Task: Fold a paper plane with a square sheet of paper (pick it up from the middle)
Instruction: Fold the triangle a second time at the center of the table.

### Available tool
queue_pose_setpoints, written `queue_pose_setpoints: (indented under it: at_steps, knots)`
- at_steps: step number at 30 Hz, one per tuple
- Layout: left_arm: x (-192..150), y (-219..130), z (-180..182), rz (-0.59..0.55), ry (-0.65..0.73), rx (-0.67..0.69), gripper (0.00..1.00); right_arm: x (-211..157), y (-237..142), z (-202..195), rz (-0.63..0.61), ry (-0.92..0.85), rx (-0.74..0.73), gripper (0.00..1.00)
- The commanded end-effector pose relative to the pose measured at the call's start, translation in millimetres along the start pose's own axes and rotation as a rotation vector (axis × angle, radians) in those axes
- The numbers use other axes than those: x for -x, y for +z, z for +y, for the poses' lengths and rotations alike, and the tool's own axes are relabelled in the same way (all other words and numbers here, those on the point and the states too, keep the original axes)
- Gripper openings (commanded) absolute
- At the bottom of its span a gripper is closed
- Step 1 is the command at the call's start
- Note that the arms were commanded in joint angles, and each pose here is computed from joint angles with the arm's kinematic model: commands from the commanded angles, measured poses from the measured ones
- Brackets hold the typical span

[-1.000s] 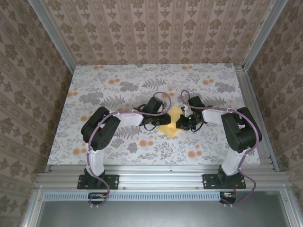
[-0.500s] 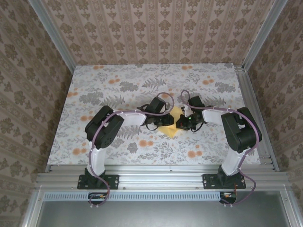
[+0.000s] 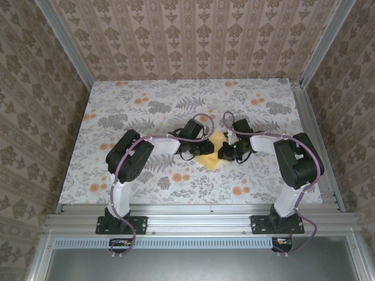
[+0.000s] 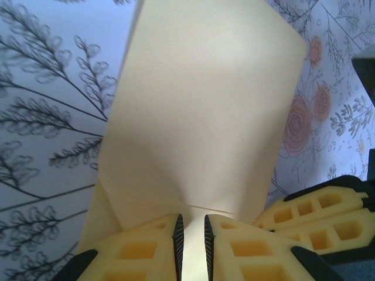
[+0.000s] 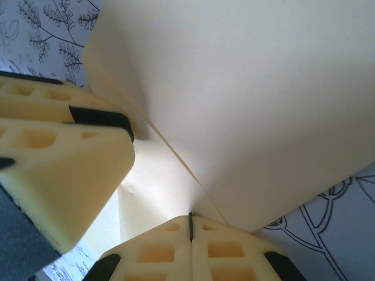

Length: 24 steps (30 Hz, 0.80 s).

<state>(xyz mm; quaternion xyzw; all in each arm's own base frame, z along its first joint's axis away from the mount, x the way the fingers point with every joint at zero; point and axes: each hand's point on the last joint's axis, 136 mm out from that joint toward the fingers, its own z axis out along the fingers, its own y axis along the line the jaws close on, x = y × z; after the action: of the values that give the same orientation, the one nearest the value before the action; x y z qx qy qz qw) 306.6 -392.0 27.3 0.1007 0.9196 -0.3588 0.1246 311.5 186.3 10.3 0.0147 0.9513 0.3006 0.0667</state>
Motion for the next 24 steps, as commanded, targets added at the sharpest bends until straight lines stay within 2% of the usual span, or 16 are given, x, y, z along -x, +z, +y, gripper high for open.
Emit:
queue_pose_setpoints:
  at_steps: [1, 7, 14, 24]
  knots:
    - [19, 3, 34, -0.05, -0.063, 0.086, 0.21, -31, 9, -51, 0.09, 0.045, -0.211, 0.08]
    - [28, 10, 35, -0.054, -0.074, 0.073, 0.21, -34, 9, -54, 0.099, 0.037, -0.226, 0.08]
    - [6, 17, 44, 0.029, -0.059, 0.109, 0.21, -26, 2, -41, 0.07, 0.035, -0.188, 0.08]
    - [-21, 20, 58, 0.086, -0.071, 0.125, 0.21, 7, -27, 24, -0.08, 0.074, 0.074, 0.14]
